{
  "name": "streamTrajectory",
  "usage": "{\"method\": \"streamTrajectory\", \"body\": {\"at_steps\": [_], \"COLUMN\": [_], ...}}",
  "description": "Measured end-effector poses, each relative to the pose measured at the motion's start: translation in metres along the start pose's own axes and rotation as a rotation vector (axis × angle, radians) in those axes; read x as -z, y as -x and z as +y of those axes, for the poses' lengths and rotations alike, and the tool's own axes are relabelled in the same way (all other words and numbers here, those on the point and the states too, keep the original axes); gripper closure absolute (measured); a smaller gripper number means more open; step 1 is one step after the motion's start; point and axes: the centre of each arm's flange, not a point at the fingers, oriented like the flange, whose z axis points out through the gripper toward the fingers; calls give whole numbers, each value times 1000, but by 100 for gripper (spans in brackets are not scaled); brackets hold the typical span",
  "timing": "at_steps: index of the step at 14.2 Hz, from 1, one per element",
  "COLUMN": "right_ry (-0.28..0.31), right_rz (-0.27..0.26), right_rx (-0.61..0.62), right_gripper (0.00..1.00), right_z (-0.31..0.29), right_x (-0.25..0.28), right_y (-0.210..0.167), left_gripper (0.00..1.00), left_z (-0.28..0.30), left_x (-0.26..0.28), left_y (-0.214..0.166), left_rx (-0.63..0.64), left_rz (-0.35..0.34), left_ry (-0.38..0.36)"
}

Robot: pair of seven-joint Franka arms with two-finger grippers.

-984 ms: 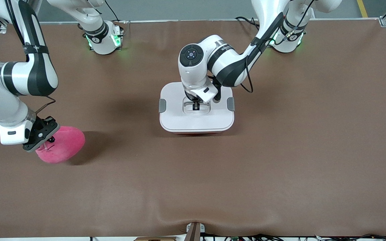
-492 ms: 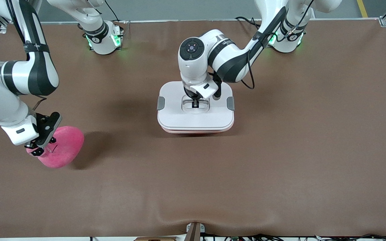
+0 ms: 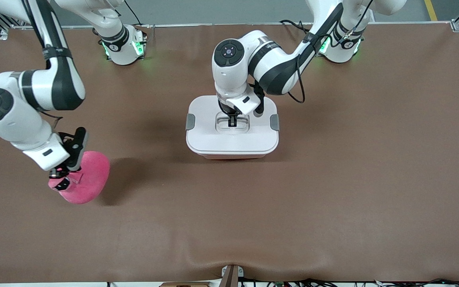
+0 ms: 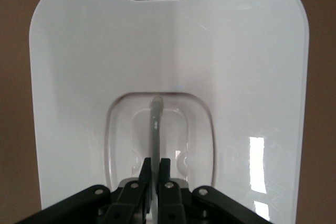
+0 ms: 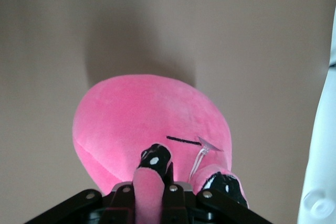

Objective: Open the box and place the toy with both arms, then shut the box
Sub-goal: 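Lift the lid off with the left gripper while the right gripper lifts the toy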

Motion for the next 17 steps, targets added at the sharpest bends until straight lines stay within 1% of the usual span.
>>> {"method": "streamTrajectory", "body": {"at_steps": [2, 7, 8, 11, 14, 17], "right_ry": [-7, -1, -2, -12, -21, -34], "right_rz": [-10, -104, -113, -120, -125, -138], "right_rx": [62, 229, 250, 258, 236, 227], "right_gripper": [86, 86, 86, 86, 86, 86], "right_z": [0, -11, -14, -25, -35, -50], "right_x": [16, 41, 44, 49, 50, 53], "right_y": [-35, -106, -118, -147, -169, -199], "left_gripper": [93, 93, 93, 93, 93, 93], "left_z": [2, 16, 19, 36, 56, 70], "left_x": [7, 18, 17, 22, 42, 53], "left_y": [-3, -22, -27, -53, -86, -109], "left_rx": [6, 32, 27, 28, 39, 64], "left_rz": [-4, 9, 20, 47, 46, 45], "left_ry": [7, 9, 1, -21, -13, -9]}}
